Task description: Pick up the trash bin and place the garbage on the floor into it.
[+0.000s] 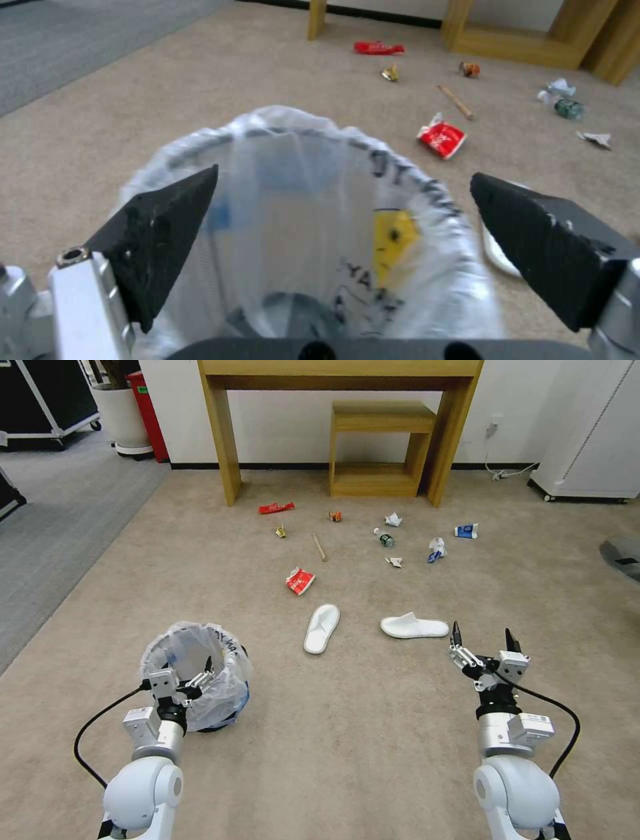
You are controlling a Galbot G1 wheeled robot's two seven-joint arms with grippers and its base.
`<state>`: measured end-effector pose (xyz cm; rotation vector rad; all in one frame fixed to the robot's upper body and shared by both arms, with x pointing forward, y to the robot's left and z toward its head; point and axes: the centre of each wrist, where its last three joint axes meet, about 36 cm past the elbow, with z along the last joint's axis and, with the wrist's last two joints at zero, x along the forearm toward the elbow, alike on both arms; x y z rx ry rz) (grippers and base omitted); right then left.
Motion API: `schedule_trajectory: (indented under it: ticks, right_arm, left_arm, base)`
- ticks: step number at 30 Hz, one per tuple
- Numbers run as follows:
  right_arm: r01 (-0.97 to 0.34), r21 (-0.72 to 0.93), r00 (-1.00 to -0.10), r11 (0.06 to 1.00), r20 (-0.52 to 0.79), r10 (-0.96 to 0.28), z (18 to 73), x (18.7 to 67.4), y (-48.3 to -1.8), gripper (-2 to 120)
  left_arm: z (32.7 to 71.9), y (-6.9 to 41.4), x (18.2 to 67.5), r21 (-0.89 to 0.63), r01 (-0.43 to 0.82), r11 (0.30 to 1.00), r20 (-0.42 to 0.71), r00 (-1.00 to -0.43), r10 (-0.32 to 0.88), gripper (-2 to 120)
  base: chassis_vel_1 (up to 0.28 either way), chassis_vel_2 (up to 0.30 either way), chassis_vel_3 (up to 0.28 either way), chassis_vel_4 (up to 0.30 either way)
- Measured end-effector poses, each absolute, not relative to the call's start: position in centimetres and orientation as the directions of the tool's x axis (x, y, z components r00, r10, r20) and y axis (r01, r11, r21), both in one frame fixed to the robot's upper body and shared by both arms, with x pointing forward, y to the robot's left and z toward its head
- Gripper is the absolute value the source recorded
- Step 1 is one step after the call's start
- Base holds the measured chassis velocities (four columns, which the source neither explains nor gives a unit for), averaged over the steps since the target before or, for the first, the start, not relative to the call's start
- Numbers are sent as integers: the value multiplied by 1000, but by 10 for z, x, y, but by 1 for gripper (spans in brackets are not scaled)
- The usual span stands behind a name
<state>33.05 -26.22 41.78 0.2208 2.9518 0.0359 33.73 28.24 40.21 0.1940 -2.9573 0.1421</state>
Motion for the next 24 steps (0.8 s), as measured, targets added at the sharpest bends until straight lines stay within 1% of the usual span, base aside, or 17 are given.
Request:
schedule_trajectory:
  ticks: [6,13,18,24]
  right_arm:
    - [142,36,-973,989,-181,146,418,331,-262,100]
    - [140,35,-973,990,-183,144,416,332,-263,100]
    - [132,37,-972,991,-192,136,414,333,-263,100]
    - [124,36,-971,992,-200,129,413,334,-263,100]
  left_arm:
    - [400,283,337,-82,-141,987,180,-976,-125,100]
    - [400,283,338,-82,-143,986,181,-975,-127,100]
    - [397,283,338,-82,-147,986,185,-974,-129,100]
    - [396,285,339,-81,-150,985,186,-973,-133,100]
  base:
    - [168,166,-153,-157]
    - [123,119,-118,-115]
    - [57,67,-83,-70]
    - [0,0,0,0]
